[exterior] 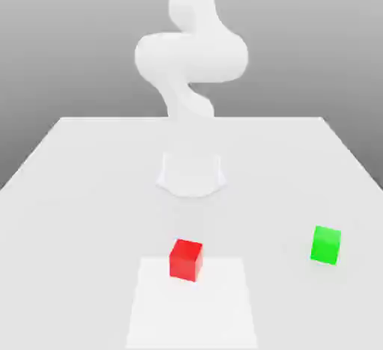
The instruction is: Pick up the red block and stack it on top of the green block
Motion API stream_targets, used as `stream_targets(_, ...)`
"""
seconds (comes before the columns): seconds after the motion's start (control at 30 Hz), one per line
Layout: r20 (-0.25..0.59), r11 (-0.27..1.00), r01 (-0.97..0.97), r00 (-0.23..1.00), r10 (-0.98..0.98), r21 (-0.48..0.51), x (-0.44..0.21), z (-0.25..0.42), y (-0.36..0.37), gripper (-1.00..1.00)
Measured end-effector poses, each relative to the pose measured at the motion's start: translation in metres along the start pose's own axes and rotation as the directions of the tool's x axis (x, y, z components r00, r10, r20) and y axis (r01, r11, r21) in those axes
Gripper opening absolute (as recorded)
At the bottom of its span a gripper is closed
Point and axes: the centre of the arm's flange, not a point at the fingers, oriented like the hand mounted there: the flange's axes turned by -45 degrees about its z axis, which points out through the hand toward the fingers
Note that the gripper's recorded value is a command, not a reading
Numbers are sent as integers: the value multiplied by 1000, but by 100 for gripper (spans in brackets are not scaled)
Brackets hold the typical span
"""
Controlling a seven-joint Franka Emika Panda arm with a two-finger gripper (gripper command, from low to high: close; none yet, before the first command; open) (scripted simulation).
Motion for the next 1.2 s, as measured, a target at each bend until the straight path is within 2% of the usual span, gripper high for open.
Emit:
stream_targets(0.3, 323, 993, -107, 939, 119, -56, -115, 198, 9, 0)
stream_targets(0.53, 567, 973, -169, 792, 227, -154, -272, 296, 19, 0)
stream_targets(0.6, 614, 967, -177, 748, 252, -181, -317, 320, 21, 0)
stream_targets(0.77, 632, 965, -181, 729, 262, -192, -360, 354, 23, 0)
stream_targets(0.8, 633, 965, -181, 729, 262, -192, -366, 360, 23, -100)
stream_targets(1.03, 632, 965, -181, 729, 262, -192, -368, 361, 23, -100)
stream_targets(1.2, 633, 965, -180, 729, 262, -192, -343, 336, 22, -100)
